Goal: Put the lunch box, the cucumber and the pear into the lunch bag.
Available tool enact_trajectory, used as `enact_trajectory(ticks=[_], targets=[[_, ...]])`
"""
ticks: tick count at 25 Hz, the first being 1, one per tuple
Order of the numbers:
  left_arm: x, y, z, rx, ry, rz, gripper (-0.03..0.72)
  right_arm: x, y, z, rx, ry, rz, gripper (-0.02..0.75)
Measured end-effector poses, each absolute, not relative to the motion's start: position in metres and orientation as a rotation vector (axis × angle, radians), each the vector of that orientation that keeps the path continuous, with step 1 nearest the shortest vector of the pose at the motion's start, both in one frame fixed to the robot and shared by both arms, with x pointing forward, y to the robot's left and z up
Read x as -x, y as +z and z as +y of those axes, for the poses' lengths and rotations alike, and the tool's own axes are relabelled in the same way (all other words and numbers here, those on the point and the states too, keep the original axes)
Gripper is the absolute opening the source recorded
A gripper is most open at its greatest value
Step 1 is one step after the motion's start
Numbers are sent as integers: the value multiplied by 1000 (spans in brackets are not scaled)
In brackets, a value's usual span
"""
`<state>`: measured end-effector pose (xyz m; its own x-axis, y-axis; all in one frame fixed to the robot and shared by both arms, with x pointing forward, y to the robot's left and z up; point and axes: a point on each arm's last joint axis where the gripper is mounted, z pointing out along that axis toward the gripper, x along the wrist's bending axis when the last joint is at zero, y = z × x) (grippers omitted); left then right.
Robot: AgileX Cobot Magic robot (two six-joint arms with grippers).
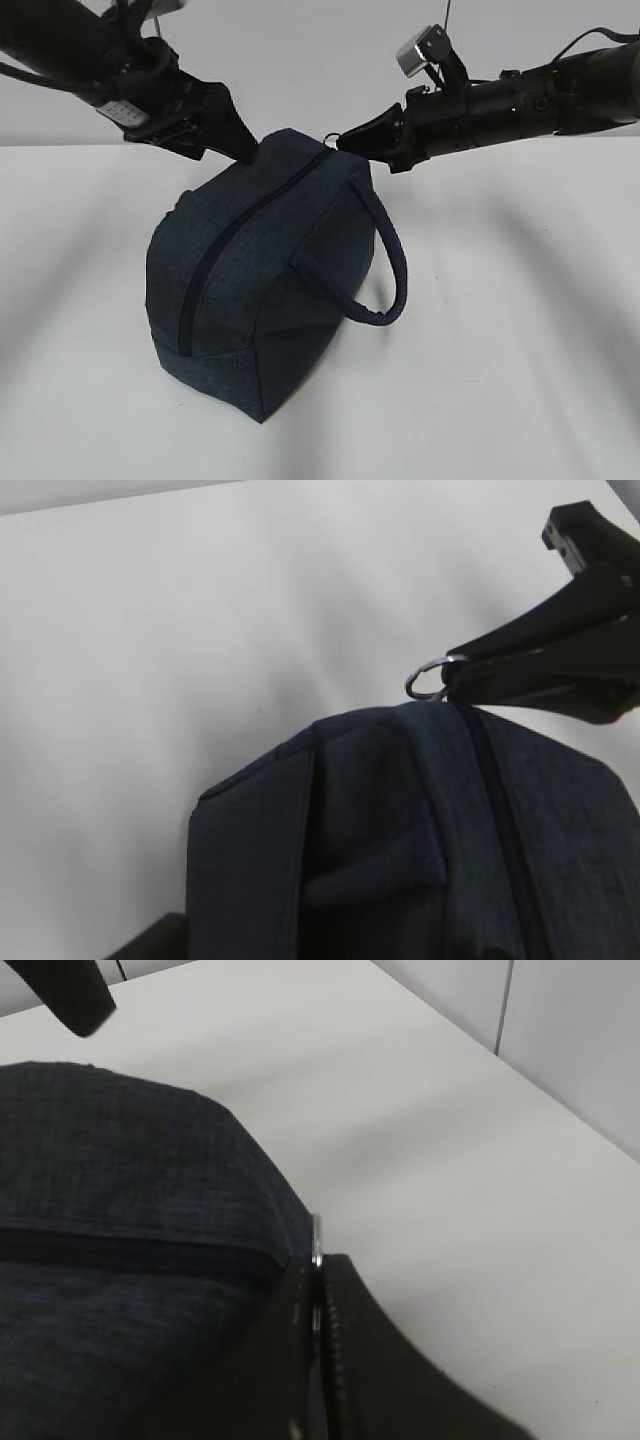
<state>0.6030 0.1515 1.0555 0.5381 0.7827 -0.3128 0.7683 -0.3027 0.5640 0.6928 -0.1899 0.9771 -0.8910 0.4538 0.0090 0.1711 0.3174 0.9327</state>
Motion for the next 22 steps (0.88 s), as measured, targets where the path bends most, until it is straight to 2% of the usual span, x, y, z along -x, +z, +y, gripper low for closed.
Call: enact_trajectory(ticks=[4,10,17,22], targets=[[-612,1049,147,-2075,-11,1263,482,-693,977,-190,-567,1602,2331,0],[-616,1047,144,-2047,-31,1271,419,-693,977,-190,-567,1602,2331,0],[-618,1039,139,-2013,-111,1294,391,-693,977,-190,-570,1603,2331,0],[-615,1036,131,-2029,-140,1271,303,-693,977,-190,-572,1603,2331,0]])
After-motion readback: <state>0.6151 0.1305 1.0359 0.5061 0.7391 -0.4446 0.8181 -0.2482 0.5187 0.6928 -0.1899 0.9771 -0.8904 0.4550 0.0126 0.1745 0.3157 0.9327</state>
